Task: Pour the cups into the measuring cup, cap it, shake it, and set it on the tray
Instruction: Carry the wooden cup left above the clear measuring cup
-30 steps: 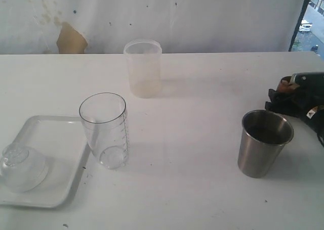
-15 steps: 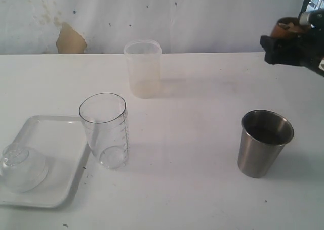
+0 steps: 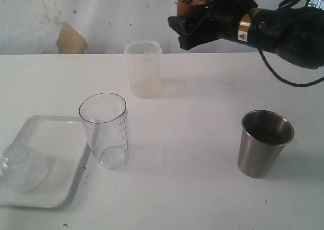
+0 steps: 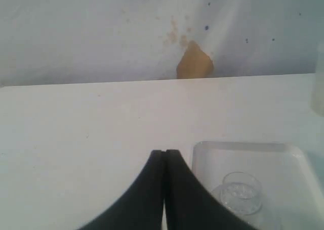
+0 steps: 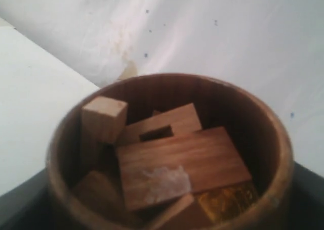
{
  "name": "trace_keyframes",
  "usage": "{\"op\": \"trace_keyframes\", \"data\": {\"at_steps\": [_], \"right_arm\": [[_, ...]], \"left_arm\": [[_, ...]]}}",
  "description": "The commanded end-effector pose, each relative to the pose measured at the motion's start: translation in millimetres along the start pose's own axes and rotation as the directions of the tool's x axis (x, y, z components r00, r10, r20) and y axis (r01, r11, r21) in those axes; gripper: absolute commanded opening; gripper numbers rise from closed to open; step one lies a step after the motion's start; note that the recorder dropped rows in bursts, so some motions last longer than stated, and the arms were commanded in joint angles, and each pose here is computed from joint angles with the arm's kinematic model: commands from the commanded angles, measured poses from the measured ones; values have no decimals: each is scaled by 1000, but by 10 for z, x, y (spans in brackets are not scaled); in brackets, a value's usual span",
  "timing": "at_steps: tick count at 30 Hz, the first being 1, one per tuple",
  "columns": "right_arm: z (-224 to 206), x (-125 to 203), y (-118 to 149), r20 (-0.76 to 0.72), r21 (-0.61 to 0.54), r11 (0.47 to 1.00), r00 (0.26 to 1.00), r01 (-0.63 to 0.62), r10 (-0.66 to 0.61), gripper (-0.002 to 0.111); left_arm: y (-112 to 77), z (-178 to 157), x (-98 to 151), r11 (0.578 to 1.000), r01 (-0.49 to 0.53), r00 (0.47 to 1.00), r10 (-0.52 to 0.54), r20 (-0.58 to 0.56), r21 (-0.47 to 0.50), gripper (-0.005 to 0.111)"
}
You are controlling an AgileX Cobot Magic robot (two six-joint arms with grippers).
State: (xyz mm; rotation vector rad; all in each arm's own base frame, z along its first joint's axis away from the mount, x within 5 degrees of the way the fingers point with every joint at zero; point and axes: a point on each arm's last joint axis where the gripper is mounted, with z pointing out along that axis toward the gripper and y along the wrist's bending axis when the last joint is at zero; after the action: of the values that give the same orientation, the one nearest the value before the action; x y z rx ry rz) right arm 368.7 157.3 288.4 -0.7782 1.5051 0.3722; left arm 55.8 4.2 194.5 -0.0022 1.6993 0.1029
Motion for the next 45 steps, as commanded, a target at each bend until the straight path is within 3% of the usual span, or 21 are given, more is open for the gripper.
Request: {"op": "trace_keyframes", "data": {"at_steps": [1,9,15,21,33,39,45], "right_arm": [[148,-109,250,21,-66,997,999,40,-38,0],[383,56,571,19,-155,956,969,248,-248,0],[420,104,631,17,-174,949,964,263,-264,0],[434,95,719,42,-195,910,930,366,-365,0],[574,-134,1016,66,-206,847,871,490,-487,0],[669,47,1041,9,-229,835,859,500,-512,0],[755,266,1085,-3,-265,783,812,562,-584,0]], "left_arm": [[-4,-1,2,1000,6,1000,-6,7,6,0],[-4,-1,2,1000,6,1000,-6,7,6,0],[-4,-1,2,1000,6,1000,-6,7,6,0],[-4,-1,2,1000,6,1000,-6,7,6,0],[-4,-1,2,1000,6,1000,-6,7,6,0],[-4,-1,2,1000,6,1000,-6,7,6,0],[-4,-1,2,1000,6,1000,-6,7,6,0]]}}
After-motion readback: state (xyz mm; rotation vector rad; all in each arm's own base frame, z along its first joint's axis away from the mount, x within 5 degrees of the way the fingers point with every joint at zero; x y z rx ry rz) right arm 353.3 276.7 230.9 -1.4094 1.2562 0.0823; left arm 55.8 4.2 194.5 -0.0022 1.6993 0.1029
